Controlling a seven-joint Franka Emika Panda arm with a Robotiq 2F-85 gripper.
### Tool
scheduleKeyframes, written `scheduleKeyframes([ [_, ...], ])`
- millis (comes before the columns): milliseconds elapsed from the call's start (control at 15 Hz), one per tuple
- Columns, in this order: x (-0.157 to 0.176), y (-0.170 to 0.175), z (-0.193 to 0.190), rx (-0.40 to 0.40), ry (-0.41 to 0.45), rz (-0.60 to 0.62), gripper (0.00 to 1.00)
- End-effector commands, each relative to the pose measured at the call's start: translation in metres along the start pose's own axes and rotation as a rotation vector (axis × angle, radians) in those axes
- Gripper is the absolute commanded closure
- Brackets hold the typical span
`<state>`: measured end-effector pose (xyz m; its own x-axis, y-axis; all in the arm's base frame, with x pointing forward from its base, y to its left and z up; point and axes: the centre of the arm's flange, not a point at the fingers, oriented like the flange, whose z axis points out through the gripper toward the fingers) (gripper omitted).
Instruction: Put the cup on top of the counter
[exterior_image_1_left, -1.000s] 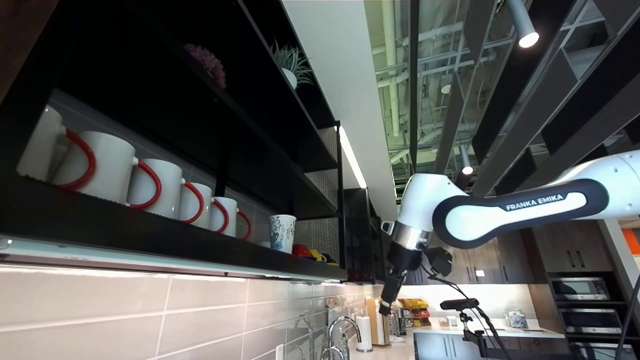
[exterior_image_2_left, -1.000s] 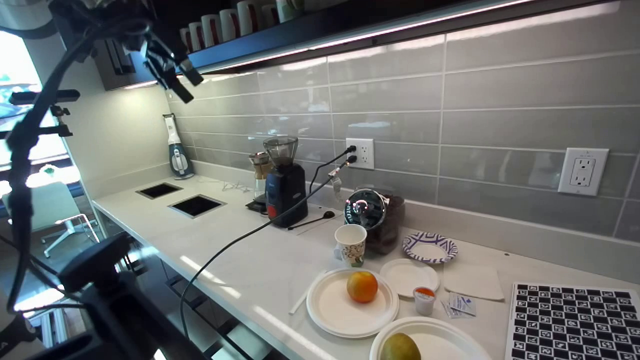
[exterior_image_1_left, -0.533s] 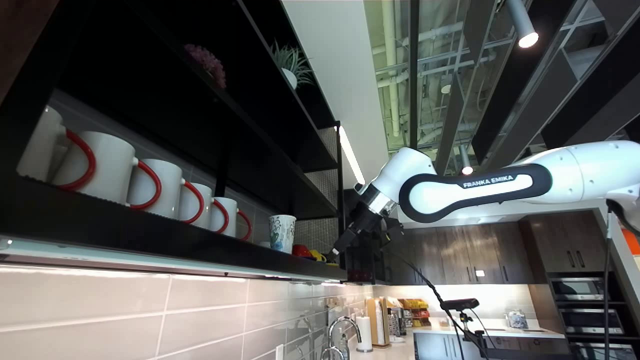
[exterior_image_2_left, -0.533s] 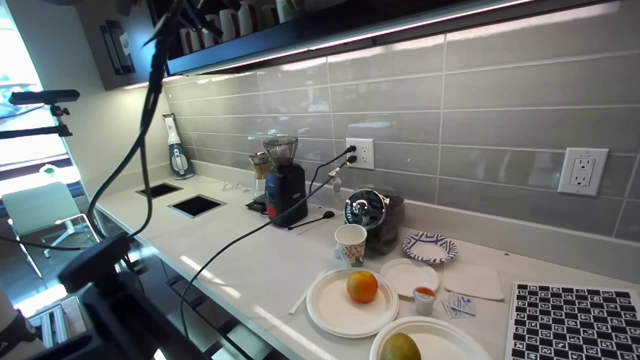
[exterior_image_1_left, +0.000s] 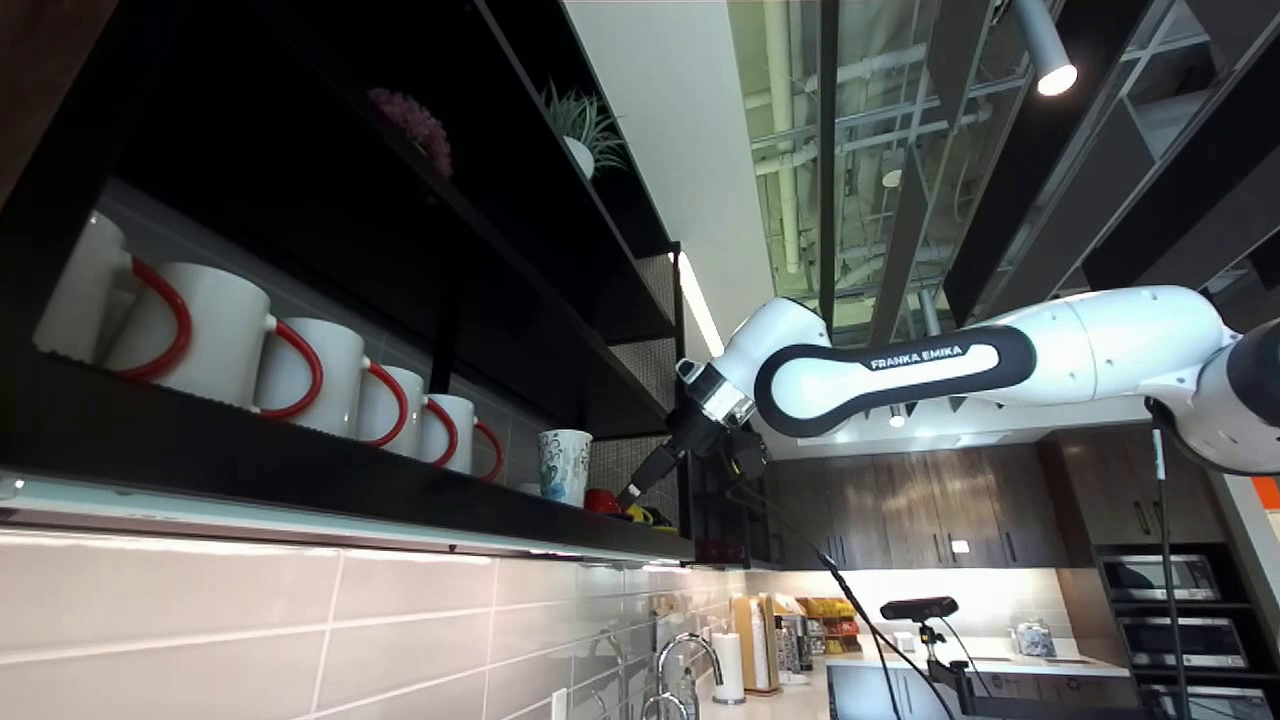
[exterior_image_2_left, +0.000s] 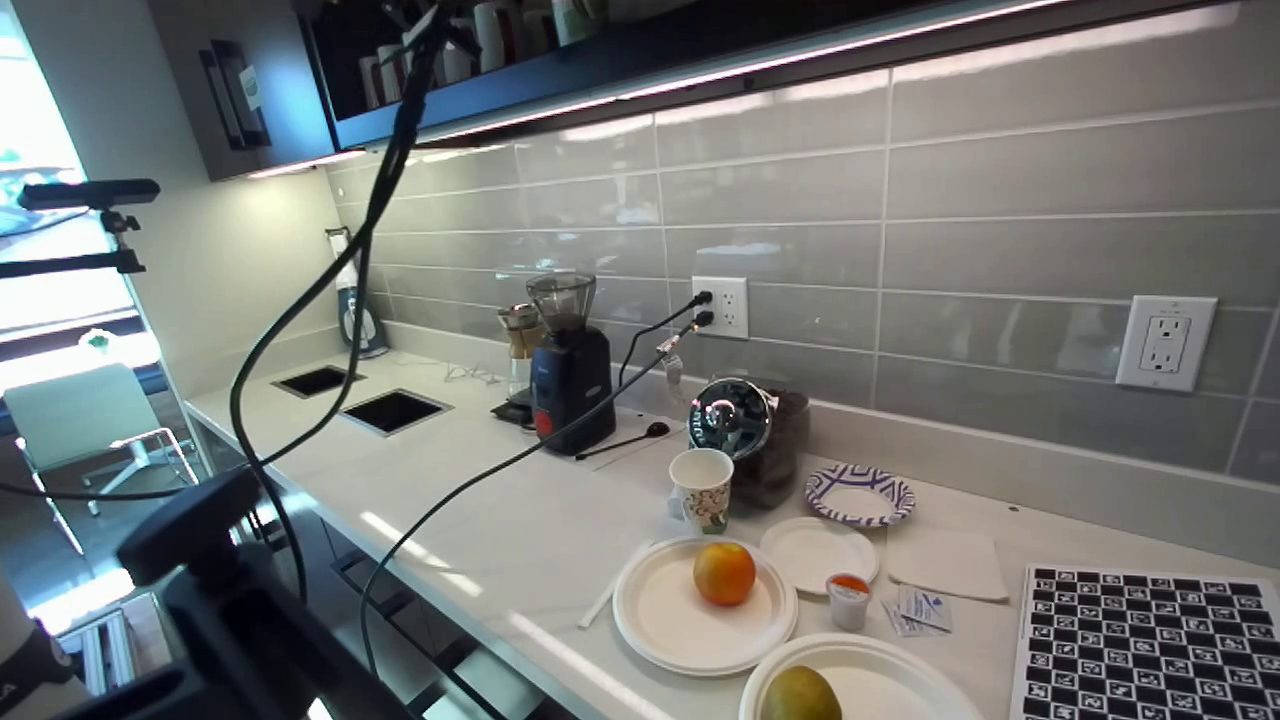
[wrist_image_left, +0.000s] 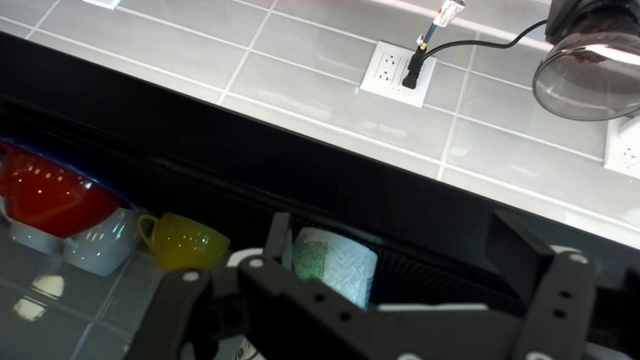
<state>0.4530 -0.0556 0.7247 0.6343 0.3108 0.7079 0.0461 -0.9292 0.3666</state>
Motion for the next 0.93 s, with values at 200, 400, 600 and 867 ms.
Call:
scheduleKeyframes([
  [200,-0.0045,0.0111,0.0046,-0.02,0.02,0.103,0.0],
  [400,-0.0036,0.0113,0.0021,-0.026,0.06,0.125,0.0],
  [600,-0.0016,0.0092,-0.001,-0.03,0.1,0.132,0.0],
  [867,0.0024,0.0067,-0.0012,-0.035,0.153,0.141,0.0],
])
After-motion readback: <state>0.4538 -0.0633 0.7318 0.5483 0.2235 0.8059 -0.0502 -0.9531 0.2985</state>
